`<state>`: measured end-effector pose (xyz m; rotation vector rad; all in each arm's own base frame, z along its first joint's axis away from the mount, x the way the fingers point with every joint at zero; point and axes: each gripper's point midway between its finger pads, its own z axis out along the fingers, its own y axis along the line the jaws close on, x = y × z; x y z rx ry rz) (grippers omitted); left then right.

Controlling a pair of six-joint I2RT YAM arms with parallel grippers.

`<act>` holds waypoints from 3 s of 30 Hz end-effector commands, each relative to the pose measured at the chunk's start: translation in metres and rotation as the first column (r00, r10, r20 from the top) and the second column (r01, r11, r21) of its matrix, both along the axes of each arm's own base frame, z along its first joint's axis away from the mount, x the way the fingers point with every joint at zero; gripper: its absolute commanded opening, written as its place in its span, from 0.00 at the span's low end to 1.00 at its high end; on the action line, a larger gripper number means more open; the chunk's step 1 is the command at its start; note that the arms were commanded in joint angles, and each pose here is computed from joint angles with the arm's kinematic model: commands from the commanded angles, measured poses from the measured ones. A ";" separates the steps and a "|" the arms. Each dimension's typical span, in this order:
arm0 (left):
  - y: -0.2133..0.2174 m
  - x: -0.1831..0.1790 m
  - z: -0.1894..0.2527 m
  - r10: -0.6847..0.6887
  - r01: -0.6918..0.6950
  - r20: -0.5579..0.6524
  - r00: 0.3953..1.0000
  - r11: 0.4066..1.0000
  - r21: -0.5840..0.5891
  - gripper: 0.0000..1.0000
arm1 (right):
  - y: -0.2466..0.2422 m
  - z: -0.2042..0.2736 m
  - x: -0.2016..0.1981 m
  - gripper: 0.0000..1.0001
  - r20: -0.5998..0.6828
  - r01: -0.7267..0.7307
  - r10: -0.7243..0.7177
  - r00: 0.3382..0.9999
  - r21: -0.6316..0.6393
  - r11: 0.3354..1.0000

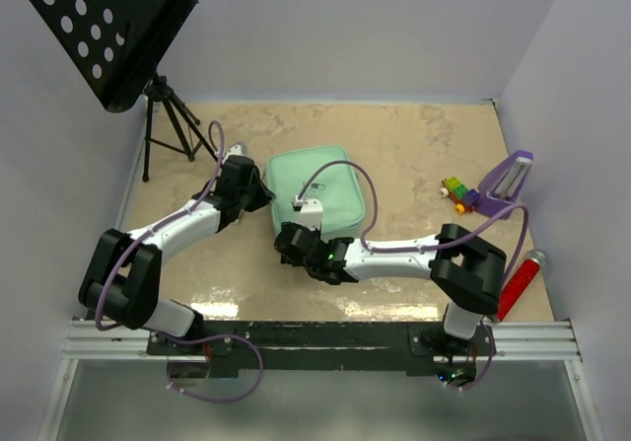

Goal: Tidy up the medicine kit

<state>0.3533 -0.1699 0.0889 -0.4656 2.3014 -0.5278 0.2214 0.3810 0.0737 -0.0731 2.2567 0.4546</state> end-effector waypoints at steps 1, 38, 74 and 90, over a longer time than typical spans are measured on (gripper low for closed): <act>0.005 -0.015 -0.007 -0.004 0.005 -0.040 0.999 1.000 0.023 0.00 | 0.007 0.022 0.018 0.47 0.060 0.095 -0.099 0.993 0.069 0.993; 0.006 -0.015 -0.010 -0.024 0.026 -0.047 0.999 0.998 0.048 0.00 | 0.006 0.039 -0.001 0.74 0.029 0.008 -0.012 1.000 0.151 0.988; 0.001 -0.023 -0.007 -0.042 0.042 -0.045 0.998 0.999 0.004 0.00 | 0.007 0.030 0.030 0.37 0.009 0.200 -0.204 0.979 0.166 0.966; -0.024 -0.035 -0.014 -0.091 0.089 -0.067 0.994 0.995 -0.033 0.00 | -0.018 0.012 0.028 0.23 0.029 0.239 -0.245 0.969 0.129 0.962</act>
